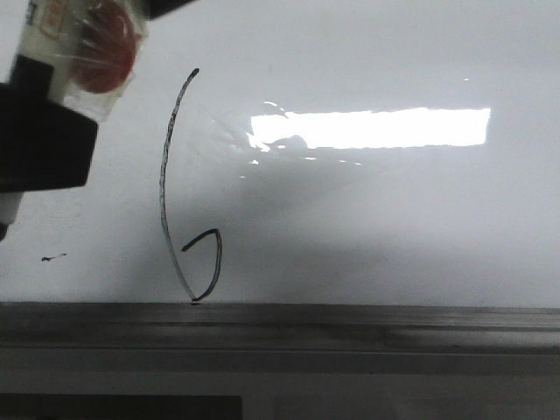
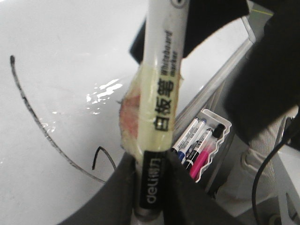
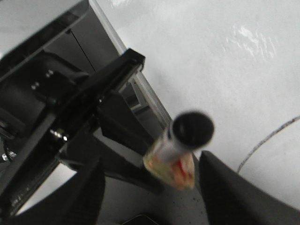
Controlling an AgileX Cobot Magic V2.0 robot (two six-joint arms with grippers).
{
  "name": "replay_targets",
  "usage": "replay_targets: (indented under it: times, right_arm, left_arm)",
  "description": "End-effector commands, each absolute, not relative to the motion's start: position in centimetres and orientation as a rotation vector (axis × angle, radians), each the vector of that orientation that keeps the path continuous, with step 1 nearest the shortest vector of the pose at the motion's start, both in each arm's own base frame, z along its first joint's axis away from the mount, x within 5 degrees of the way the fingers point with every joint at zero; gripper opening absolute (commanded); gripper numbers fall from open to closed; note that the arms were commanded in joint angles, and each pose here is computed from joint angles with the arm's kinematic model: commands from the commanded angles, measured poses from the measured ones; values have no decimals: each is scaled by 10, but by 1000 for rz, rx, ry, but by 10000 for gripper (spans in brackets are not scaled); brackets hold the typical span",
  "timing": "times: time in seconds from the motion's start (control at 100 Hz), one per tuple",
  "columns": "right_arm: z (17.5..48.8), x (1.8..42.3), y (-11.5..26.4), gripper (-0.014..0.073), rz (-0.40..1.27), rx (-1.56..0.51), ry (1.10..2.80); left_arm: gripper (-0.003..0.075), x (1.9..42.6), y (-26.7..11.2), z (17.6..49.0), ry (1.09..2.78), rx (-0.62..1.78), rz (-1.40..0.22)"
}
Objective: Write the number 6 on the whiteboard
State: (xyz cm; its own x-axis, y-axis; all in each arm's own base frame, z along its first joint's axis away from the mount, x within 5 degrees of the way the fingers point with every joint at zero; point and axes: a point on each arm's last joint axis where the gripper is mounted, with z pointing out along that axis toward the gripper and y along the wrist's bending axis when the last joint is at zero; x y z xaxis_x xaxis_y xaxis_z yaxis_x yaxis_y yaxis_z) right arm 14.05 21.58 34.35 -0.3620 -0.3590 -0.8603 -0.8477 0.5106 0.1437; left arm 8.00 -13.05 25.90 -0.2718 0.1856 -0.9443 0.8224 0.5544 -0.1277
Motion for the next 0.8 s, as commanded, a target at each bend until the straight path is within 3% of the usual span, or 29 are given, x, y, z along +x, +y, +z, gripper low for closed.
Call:
replay_targets:
  times: [0.0, 0.17, 0.35, 0.79]
  right_arm:
    - [361, 146, 208, 468, 779, -900, 1898]
    - [356, 149, 202, 468, 762, -908, 1975]
    - [355, 148, 202, 468, 765, -909, 1988]
    - [354, 148, 202, 452, 764, -918, 1999]
  left_arm:
    - [-19, 88, -130, 274, 1764, 634, -868]
    - [-19, 107, -119, 265, 1956, 271, -929]
    - [-19, 121, -122, 245, 2132, 184, -889]
    - [-19, 135, -124, 241, 2080, 119, -819]
